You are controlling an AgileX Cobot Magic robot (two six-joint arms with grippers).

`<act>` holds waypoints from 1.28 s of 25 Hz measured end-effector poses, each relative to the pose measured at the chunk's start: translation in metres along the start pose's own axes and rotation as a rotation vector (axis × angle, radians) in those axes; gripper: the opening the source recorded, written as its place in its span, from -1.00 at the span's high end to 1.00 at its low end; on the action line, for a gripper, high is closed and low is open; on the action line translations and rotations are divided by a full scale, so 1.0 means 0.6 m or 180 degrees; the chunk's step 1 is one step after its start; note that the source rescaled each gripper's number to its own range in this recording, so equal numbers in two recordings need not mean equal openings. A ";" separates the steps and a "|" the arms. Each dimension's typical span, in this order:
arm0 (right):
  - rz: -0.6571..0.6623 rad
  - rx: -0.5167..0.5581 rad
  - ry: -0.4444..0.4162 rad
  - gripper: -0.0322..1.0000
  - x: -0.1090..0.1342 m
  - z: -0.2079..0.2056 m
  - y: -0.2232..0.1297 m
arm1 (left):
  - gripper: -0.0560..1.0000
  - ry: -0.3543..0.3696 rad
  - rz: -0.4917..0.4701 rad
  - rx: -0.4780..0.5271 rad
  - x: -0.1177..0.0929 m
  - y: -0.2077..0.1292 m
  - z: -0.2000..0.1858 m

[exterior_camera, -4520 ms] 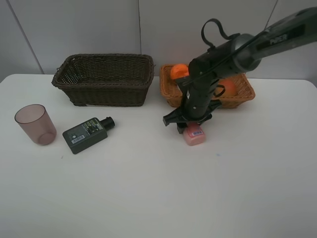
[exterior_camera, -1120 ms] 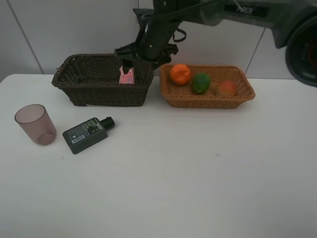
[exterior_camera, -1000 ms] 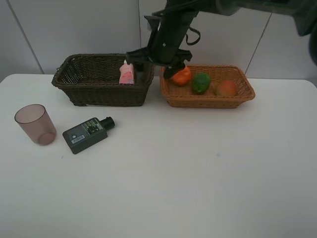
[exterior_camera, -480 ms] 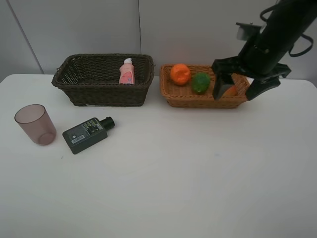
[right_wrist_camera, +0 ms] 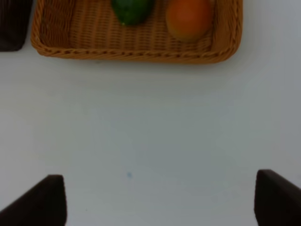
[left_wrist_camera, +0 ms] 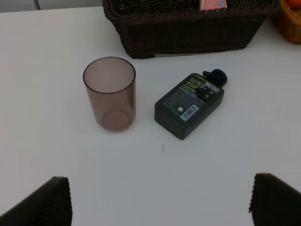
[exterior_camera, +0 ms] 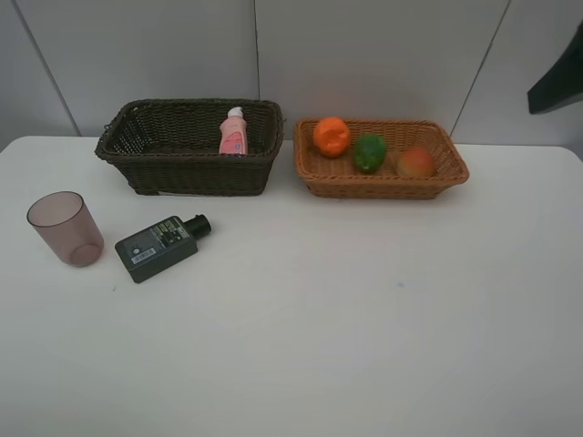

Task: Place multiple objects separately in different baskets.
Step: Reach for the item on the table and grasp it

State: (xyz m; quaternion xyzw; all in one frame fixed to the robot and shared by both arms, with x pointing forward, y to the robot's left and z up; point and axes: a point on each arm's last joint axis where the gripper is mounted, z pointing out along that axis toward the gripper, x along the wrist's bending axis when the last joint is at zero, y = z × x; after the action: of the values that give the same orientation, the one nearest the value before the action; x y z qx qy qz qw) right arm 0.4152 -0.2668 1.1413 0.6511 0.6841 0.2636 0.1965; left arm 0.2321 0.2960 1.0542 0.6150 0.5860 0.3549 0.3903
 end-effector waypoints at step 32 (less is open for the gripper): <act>-0.0052 -0.1355 0.0016 -0.43 -0.049 -0.083 -0.318 | -0.97 0.0000 0.0000 0.0000 0.000 0.000 0.000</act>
State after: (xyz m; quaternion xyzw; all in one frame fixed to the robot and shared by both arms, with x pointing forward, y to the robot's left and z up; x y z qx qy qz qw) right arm 0.2370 -0.3037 1.0606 0.5887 0.6187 0.4022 0.3300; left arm 0.2321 0.2960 1.0542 0.6150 0.5860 0.3549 0.3903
